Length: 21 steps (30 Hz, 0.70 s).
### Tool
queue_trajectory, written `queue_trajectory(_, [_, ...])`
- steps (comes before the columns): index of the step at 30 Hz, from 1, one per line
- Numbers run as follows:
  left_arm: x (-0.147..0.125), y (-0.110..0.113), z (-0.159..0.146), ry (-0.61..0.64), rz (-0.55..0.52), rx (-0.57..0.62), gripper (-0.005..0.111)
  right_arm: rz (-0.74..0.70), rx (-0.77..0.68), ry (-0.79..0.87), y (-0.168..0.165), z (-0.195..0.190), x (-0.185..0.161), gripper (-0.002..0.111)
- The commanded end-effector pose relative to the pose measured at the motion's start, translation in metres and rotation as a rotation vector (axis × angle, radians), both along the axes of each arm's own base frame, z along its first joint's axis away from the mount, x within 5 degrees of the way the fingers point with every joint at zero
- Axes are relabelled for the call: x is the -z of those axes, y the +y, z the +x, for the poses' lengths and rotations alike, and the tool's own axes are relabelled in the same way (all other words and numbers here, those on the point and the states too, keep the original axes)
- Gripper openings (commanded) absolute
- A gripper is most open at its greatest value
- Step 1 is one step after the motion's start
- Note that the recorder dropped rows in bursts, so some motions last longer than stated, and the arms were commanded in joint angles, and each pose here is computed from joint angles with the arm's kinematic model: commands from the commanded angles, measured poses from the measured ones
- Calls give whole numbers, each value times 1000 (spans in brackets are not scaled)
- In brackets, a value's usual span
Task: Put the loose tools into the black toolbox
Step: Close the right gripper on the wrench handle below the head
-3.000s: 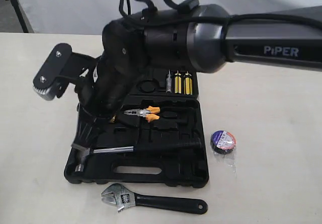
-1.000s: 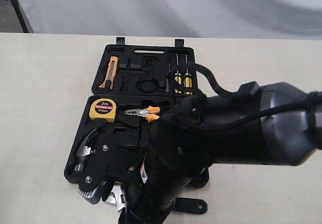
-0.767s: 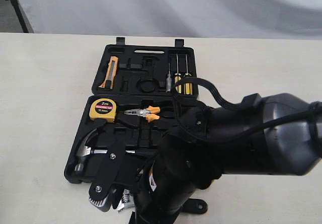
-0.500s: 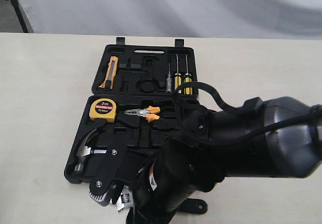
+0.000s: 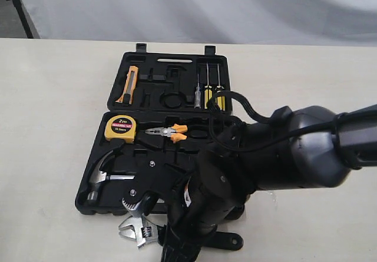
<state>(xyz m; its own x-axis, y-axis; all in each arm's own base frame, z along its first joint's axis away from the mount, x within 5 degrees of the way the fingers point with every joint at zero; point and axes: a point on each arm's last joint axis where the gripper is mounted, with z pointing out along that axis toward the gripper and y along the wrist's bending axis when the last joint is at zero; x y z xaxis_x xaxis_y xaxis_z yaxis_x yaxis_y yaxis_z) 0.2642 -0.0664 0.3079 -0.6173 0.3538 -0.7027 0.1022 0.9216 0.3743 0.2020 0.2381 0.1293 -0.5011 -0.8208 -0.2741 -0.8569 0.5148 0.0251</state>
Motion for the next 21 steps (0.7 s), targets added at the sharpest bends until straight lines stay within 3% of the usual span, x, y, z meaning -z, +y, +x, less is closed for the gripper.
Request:
queue_trajectory(1, [1,0,-2,-5,-27,-1,1,9,-8,-24,0,3,0,51])
queue_trajectory(6, [1,0,-2,-5,-27,-1,1,-7,-15,-13,0,4,8,56])
queue_trajectory(12, [1,0,-2,-5,-27,-1,1,-21,-36,-9,0,4,15,53])
queue_trajectory(14, [1,0,-2,-5,-27,-1,1,-38,-57,8,1,0,15,45])
queue_trajectory(19, [1,0,-2,-5,-27,-1,1,-82,-198,25,4,-11,15,2])
queue_trajectory(21, [1,0,-2,-5,-27,-1,1,-78,-214,16,6,-13,15,0])
